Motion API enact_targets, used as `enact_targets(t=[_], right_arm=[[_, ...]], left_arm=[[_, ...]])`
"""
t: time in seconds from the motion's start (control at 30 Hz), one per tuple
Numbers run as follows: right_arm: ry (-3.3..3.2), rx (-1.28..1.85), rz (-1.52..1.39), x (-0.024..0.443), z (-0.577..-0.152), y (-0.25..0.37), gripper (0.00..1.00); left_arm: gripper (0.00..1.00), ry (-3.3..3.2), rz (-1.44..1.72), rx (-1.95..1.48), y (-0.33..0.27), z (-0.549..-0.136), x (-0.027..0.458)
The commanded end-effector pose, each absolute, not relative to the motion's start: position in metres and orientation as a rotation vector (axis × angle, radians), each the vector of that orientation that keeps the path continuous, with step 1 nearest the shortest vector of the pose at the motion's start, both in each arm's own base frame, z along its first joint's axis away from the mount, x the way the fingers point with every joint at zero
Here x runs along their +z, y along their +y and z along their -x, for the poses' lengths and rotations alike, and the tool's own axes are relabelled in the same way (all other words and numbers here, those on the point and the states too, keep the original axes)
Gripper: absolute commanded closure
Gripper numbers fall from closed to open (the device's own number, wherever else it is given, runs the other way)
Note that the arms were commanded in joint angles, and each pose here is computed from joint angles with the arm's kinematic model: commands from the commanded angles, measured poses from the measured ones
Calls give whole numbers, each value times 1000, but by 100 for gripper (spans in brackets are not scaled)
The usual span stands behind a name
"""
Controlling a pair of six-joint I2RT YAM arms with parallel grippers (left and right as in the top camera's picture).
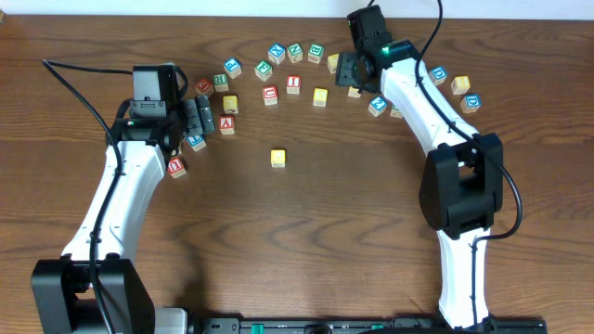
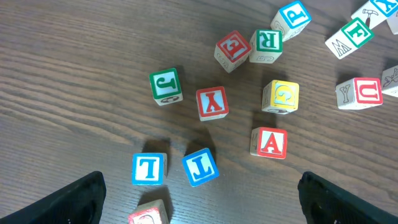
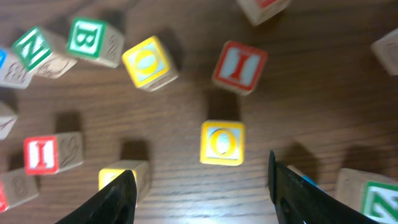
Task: Spell out CORL
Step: 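Move the right gripper to the yellow O block and grasp it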
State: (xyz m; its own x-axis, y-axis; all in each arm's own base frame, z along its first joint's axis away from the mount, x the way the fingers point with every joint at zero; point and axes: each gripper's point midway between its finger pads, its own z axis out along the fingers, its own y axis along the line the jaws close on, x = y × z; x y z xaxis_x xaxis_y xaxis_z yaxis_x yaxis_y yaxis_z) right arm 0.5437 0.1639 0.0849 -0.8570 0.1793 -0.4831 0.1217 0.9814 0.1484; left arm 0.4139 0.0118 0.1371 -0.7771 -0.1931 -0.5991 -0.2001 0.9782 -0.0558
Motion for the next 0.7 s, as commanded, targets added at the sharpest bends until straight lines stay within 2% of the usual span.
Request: enact_targets(t=[0.0, 0.23, 0.67], right_arm=[[2590, 66, -268, 79, -549, 151, 37], [2629, 52, -292, 46, -550, 152, 39], [2643, 42, -289, 17, -555, 155, 42]], left_arm=[[2, 2467, 285, -2, 12, -420, 142], [2, 2467, 285, -2, 12, -420, 142], [2, 2467, 285, -2, 12, -420, 142]])
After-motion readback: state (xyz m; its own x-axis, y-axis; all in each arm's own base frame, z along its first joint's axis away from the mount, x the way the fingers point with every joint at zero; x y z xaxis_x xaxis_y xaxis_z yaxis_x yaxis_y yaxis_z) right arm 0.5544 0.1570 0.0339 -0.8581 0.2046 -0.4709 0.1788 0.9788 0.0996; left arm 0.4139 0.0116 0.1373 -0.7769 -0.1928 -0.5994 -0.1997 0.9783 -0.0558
